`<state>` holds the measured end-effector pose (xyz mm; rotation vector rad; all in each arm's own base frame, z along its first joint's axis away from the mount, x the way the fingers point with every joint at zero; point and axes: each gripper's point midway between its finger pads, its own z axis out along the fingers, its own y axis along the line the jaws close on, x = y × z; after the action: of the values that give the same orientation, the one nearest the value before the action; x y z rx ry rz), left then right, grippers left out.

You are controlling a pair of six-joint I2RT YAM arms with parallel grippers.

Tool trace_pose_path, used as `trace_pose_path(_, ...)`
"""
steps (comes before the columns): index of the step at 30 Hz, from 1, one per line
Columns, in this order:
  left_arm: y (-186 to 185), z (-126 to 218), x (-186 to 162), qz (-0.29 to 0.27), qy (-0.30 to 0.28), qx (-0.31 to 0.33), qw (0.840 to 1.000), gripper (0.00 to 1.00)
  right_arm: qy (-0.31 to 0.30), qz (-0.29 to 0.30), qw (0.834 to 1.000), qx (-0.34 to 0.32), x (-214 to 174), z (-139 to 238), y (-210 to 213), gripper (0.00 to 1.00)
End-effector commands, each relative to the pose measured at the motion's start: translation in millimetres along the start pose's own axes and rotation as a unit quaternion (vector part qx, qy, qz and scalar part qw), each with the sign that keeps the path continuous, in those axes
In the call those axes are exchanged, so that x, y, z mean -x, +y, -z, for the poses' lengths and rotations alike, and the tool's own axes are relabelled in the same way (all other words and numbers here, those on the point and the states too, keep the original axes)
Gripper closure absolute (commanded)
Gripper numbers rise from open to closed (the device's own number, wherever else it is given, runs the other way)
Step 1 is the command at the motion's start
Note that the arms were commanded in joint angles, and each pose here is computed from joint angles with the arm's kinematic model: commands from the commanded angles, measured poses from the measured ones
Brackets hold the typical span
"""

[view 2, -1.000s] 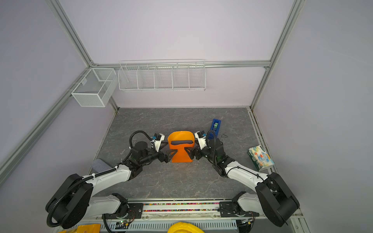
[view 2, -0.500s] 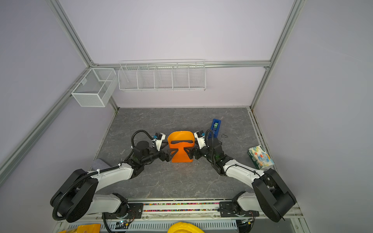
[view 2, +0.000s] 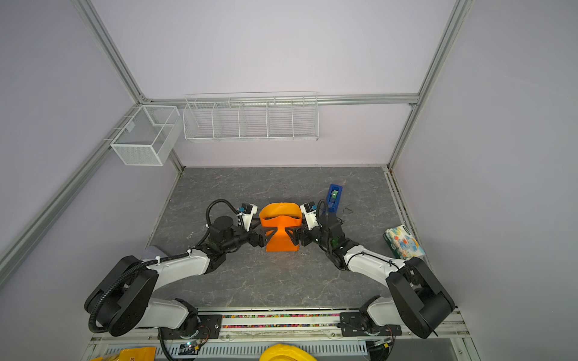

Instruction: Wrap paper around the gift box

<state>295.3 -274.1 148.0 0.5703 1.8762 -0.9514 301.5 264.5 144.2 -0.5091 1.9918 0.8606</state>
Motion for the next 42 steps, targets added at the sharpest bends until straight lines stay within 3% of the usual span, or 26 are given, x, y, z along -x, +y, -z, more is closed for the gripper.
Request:
trace_pose_path(1, -1.9, -4.6, 8.5, 0.004, -0.009, -0.003, 1.000, 0.06, 0.005, -0.003, 1.000, -0.003, 1.0, -3.9, 0.5, 0.09)
trace_pose_path(14, 15.4, -5.1, -4.6, 0.031, 0.018, 0.044, 0.998, 0.20, 0.015, -0.013, 1.000, -0.023, -1.6, -5.5, -3.4, 0.18)
trace_pose_path(33, 17.8, -1.2, -12.8, 0.042, 0.022, 0.064, 0.997, 0.29, -0.011, -0.089, 0.983, -0.163, 1.9, -20.3, -28.1, 0.23)
trace_pose_path(42, 19.7, 2.8, -1.2, 0.052, 0.005, 0.083, 0.995, 0.33, -0.012, -0.076, 0.982, -0.173, -2.1, -24.3, -28.1, 0.35)
